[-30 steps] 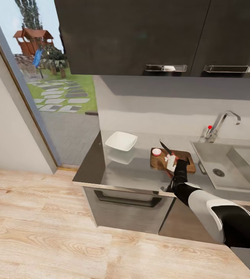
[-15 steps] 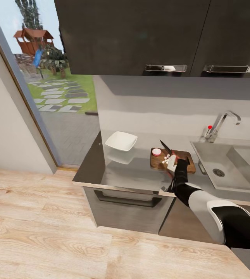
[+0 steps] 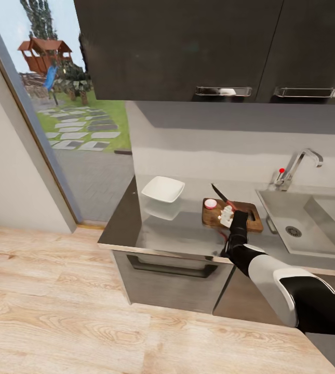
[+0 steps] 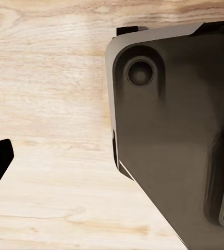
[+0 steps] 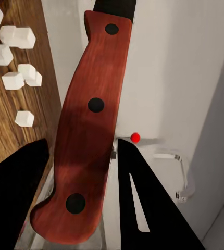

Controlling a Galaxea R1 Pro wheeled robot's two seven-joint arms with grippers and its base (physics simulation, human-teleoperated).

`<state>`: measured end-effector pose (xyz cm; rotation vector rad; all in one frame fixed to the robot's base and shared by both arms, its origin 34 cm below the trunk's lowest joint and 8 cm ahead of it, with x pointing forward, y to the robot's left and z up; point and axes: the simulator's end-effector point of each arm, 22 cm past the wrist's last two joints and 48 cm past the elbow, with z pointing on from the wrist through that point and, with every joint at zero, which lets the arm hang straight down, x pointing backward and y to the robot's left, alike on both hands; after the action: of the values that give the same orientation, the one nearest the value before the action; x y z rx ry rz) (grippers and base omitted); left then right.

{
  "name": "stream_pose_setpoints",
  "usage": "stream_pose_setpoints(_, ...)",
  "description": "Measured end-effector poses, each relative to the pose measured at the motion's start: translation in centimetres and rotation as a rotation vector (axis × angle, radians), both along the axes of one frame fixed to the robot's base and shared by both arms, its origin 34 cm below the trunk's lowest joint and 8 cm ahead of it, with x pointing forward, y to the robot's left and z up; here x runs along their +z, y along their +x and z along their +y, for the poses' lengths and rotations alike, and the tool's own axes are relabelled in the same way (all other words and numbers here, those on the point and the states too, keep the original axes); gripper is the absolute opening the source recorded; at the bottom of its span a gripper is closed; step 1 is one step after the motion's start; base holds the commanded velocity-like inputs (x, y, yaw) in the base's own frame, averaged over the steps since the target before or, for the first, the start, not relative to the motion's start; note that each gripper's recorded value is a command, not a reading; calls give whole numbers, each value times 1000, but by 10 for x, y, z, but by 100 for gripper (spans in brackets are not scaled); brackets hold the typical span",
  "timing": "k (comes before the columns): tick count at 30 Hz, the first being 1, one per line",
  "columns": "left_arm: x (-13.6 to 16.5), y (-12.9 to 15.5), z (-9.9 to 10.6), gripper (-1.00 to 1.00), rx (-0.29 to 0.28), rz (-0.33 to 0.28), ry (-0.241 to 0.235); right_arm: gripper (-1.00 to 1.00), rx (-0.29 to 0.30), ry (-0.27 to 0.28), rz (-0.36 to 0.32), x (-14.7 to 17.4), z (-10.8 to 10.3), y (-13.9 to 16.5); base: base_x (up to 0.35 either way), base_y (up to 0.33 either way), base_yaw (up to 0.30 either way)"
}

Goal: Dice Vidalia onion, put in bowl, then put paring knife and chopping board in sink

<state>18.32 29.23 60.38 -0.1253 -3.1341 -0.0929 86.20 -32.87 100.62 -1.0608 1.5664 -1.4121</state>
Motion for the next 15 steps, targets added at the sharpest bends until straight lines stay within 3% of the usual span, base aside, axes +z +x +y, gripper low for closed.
stream_pose_setpoints(12, 0, 0, 1, 100, 0, 0, 1, -100, 0, 7, 20, -8, 2, -3, 0, 30, 0)
stream_pose_setpoints(15, 0, 0, 1, 100, 0, 0, 1, -100, -1, 21, 60, -18, 2, -5, 0, 0, 0)
